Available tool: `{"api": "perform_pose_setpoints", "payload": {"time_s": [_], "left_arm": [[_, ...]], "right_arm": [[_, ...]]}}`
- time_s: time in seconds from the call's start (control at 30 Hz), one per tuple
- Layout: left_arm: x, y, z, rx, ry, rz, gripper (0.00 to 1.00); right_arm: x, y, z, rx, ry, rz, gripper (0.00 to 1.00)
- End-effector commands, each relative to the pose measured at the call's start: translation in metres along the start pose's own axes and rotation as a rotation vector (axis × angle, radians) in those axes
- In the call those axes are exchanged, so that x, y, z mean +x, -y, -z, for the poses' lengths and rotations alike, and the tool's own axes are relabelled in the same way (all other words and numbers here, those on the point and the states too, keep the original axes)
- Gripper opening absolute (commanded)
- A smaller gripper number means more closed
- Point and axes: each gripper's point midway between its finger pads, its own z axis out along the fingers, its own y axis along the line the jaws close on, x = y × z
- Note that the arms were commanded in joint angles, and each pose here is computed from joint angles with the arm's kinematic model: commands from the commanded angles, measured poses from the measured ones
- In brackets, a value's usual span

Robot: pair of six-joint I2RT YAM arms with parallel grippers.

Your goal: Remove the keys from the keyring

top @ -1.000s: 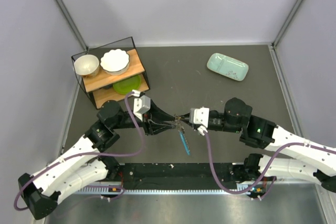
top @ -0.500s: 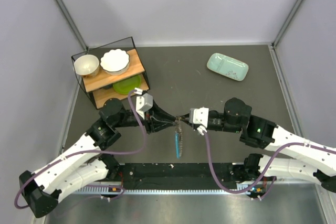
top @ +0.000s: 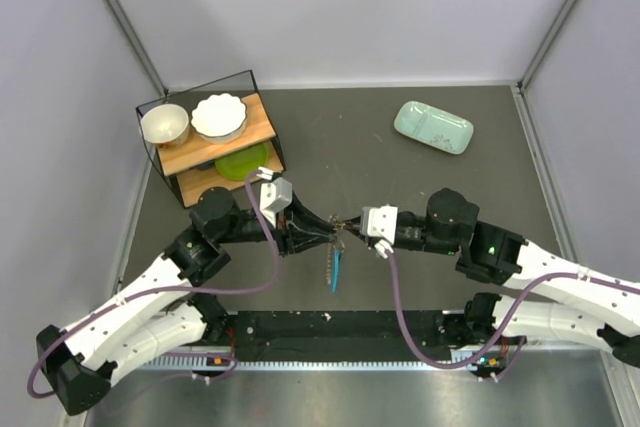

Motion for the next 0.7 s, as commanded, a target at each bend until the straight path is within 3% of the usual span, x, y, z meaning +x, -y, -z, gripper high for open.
{"api": "perform_pose_setpoints", "payload": {"time_s": [0.0,0.67], "left_arm": [[-0.025,0.021,-0.001,0.080,0.047,-0.042,0.28],[-0.026,0.004,0.000,-0.024,0.061,-0.047,0.31]], "right_arm": [[-0.027,0.026,-0.002,0.105,0.085,0.018,0.00],[-0.027,0.021,-0.004,0.083,0.086,-0.034,0.00]]}}
